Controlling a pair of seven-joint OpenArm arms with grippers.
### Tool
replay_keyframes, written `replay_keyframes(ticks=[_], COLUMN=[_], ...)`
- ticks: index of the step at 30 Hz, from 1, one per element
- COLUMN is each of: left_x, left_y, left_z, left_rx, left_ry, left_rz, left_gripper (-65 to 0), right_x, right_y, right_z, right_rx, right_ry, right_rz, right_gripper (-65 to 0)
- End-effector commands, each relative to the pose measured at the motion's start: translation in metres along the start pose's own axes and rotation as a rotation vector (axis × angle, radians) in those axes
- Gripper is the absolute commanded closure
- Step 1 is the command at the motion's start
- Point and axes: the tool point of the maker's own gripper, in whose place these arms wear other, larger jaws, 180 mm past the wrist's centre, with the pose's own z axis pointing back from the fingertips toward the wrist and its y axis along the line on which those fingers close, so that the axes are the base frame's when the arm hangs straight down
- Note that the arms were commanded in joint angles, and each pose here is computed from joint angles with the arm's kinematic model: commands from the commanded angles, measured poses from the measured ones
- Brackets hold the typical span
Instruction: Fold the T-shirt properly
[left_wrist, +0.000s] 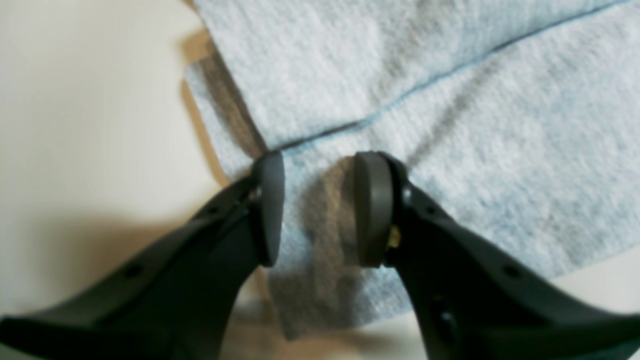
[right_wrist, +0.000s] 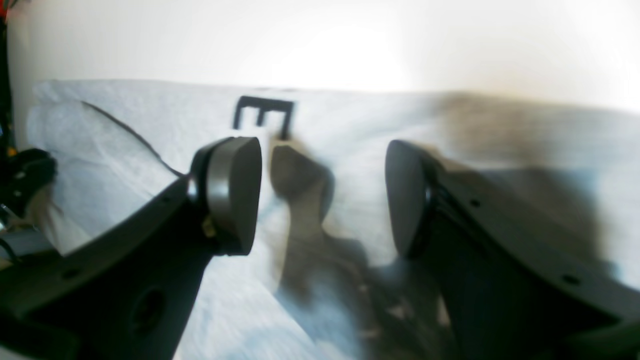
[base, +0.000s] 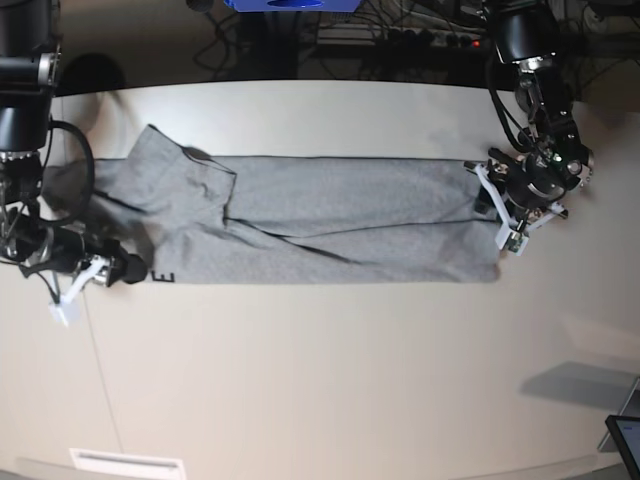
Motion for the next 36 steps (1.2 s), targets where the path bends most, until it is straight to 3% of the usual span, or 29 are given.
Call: replay_keyframes(ticks=[1,6,9,11,18,21,28,34,36], left_x=[-0.024,-0.007,0.001,0.003,0.017,0.027,0.033,0.033,0.033], left_y=[0.020,0.032,0.033,0.033,0.036,0.041,0.042,0.041,0.041], left_z=[0.007,0.023,0.027,0.028,0.037,0.043,0.050,0.050,0.050], left_rx=[0.068,0.119,0.132,0.135,0.161,0.183,0.202,0.199,0.200], left_ry=[0.129,0.102,0.083,0.076,0.038,0.026,0.019,0.021,0.019], left_rz=[-0.042,-0.081,-0.093,-0.095,-0.113,-0.124,-0.137,-0.141,-0.139], left_gripper=[-23.5,-23.5,-23.5,-23.5,-23.5,-23.5,-23.5,-23.5,-23.5], right_x=[0.034,0.053,0.043,0.034,0.007,-0.024,-0.084,-0.120,-0.135], right_y=[0.016,0.057,0.071,0.069,0.073,0.060,0.059,0.069,0.070], right_z=[0.013,0.030,0.032,0.036,0.078,0.080,0.089,0.094,0.091], right_rx=[0.029,0.063,0.086,0.097,0.177,0.183,0.236,0.225,0.218], right_ry=[-0.081,-0.101,-0.085,-0.101,-0.213,-0.206,-0.207,-0.184,-0.160], right_rz=[0.068,0.224,0.254,0.191,-0.176,-0.334,-0.529,-0.583,-0.653], right_gripper=[-37.9,-37.4,-37.3,-37.3,-37.3,-37.3,-37.3,-37.3,-37.3])
